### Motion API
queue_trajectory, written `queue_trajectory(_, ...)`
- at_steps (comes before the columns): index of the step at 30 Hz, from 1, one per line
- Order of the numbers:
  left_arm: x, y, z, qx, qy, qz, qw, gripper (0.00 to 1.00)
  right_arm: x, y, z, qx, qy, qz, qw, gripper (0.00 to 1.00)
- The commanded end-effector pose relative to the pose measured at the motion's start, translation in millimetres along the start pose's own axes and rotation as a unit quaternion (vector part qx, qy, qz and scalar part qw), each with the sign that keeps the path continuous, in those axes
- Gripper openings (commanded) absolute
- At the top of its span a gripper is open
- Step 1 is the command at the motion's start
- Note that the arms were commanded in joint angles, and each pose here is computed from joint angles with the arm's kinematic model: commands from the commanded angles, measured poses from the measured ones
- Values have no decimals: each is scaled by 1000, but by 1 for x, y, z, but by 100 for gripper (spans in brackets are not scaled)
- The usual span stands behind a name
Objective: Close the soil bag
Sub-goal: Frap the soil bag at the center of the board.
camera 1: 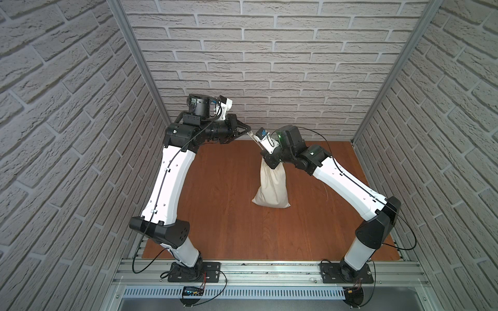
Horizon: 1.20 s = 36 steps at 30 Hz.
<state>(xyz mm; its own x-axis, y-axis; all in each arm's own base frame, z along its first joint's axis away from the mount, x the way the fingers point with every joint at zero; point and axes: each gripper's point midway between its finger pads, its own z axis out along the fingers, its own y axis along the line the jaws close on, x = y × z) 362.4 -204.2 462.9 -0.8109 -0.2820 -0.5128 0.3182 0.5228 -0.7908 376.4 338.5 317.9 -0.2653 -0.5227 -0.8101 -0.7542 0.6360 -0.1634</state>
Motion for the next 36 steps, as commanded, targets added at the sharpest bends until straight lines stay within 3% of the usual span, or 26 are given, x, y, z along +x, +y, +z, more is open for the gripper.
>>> queue_trajectory(1,-37,-56,-36,62,-91,82,990,0,53,-19,-2,35,101,1,994,11)
queue_trajectory(14,-45,-69,-52,66,-116,93,987,0,102,-31,5,64,182,-12,981,12)
queue_trajectory(24,-44,-71,-59,66,-120,96,986,0,131,-52,2,119,248,-46,960,12)
queue_trajectory(36,-44,-71,-63,64,-125,97,985,0,151,-31,17,69,259,-35,963,17)
